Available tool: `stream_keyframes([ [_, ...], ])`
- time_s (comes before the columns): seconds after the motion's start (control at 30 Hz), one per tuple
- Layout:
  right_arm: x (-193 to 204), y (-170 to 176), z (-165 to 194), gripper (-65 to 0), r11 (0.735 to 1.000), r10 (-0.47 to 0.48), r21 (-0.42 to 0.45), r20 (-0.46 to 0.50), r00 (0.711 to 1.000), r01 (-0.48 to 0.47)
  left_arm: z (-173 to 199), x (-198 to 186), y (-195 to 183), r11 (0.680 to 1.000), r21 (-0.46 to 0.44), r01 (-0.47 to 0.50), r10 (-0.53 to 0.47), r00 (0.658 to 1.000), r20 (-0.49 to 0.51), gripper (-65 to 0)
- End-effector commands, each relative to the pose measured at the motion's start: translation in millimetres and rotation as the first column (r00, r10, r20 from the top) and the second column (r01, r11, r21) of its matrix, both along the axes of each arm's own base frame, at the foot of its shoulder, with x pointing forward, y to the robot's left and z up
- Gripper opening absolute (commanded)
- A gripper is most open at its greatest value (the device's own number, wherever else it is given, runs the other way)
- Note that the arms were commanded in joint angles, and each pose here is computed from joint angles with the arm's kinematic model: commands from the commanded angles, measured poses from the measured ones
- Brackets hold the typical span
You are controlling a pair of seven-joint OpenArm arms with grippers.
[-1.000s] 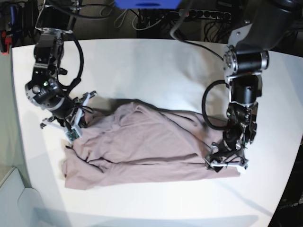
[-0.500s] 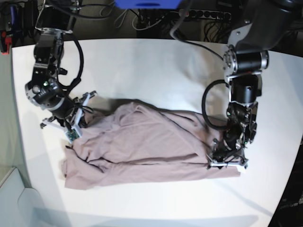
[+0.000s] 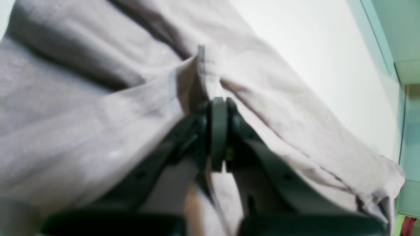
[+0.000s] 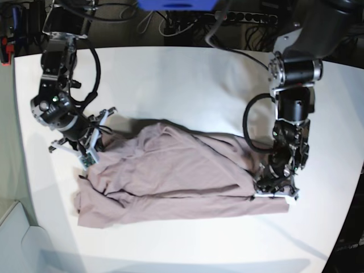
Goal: Layout the t-shirt on the table in an organized manner, then fold the t-shirt properly
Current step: 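Pull the shirt side outward with the left gripper to unfold it, then release the shirt and raise both grippers away from it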
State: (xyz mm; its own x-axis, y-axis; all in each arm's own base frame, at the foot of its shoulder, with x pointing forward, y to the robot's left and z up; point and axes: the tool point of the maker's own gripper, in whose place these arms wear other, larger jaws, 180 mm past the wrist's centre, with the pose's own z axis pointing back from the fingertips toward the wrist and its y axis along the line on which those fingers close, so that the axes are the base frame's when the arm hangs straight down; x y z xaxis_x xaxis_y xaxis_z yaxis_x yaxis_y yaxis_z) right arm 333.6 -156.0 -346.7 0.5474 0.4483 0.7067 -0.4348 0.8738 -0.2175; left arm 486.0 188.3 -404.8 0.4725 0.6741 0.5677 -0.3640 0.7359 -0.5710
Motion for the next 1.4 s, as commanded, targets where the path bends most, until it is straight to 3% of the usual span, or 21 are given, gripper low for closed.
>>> stream_keyframes([
  [0.0, 9.0, -1.8, 14.7, -65.0, 1.000, 0.000, 0.006, 0.053, 0.999, 0.000, 34.1, 19.5, 3.2, 1.000, 0.009, -0.001, 0.001, 0.995, 0.101, -64.9],
  [0.17, 9.3, -8.9, 17.6, -65.0, 1.000, 0.000, -0.015, 0.059, 0.998, 0.001, 55.6, 7.6, -5.5, 0.999, 0.009, 0.052, -0.052, 0.987, 0.153, -64.9],
  [0.33, 9.9, -11.4, 19.0, -65.0, 1.000, 0.000, -0.023, 0.062, 0.998, 0.001, 74.9, -13.5, -23.6, 0.984, -0.133, 0.116, -0.089, 0.977, 0.194, -64.9],
  [0.53, 10.3, -32.7, 31.2, -65.0, 0.998, -0.041, -0.048, 0.095, 0.995, 0.046, 87.0, -60.6, -21.0, 0.957, -0.233, 0.174, -0.119, 0.965, 0.233, -64.9],
  [0.8, 5.0, -56.7, 40.1, -65.0, 0.990, -0.035, -0.131, 0.104, 0.994, 0.049, 103.4, -131.1, 23.7, 0.952, -0.289, 0.104, -0.022, 0.962, 0.273, -64.9],
  [1.03, -8.6, -57.8, 38.1, -65.0, 0.987, -0.019, -0.159, 0.094, 0.995, 0.034, 90.8, -181.2, 62.1, 0.932, -0.363, 0.010, 0.076, 0.972, 0.221, -64.9],
  [1.37, -41.4, -56.5, 20.8, -65.0, 0.983, -0.001, -0.184, 0.029, 1.000, 0.007, 45.0, -256.2, 72.8, 0.905, -0.414, -0.097, 0.127, 0.991, 0.045, -64.9],
])
